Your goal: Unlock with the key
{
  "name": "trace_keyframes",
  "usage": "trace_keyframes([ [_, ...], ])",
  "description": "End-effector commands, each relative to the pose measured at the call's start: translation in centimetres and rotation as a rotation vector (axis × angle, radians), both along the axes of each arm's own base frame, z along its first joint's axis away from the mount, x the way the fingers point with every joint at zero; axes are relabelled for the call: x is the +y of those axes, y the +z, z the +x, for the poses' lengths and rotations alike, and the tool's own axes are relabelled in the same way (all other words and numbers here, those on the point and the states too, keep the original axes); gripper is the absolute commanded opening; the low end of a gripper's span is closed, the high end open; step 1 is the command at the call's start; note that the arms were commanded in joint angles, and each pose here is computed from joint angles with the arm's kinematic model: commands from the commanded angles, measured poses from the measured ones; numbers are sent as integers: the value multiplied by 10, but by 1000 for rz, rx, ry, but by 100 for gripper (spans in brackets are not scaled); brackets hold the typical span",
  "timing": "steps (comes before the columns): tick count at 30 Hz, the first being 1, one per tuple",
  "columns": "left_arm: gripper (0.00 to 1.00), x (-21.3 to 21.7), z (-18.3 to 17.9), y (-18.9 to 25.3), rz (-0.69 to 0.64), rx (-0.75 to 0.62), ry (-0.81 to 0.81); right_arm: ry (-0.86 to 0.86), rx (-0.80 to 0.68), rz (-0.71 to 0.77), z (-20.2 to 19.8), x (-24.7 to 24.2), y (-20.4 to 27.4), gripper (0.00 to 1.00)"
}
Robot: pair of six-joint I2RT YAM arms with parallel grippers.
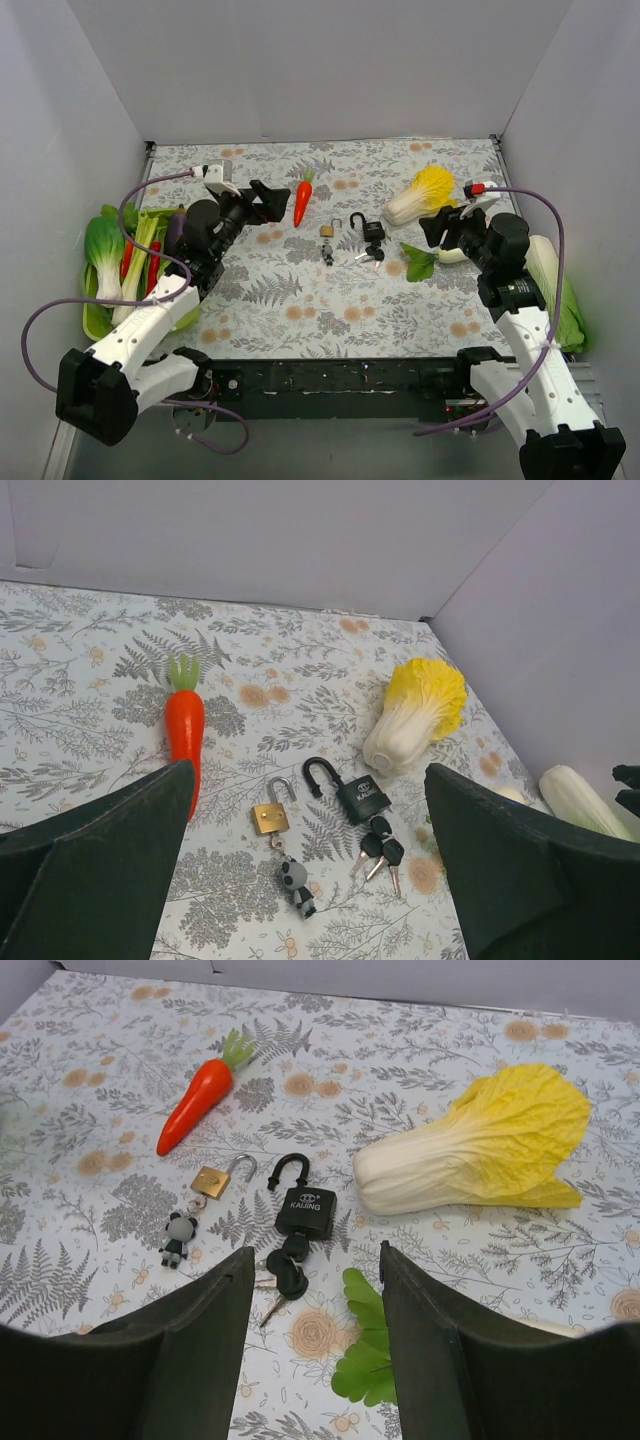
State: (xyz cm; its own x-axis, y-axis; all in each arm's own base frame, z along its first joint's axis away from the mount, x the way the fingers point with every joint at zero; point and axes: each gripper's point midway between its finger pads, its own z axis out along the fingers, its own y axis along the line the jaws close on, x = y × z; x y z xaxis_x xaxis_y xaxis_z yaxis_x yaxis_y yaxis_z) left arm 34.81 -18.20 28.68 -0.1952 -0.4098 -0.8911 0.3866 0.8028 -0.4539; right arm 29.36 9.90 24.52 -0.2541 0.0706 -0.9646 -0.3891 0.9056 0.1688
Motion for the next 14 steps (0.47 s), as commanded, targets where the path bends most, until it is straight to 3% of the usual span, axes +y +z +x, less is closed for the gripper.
trace_keyframes([
  [1, 98, 7, -10, -3, 8, 13, 14, 28, -109, -11, 1, 2, 27, 61],
  [14, 98, 16, -13, 3, 5, -11, 49, 30, -90, -9, 2, 3, 20, 60],
])
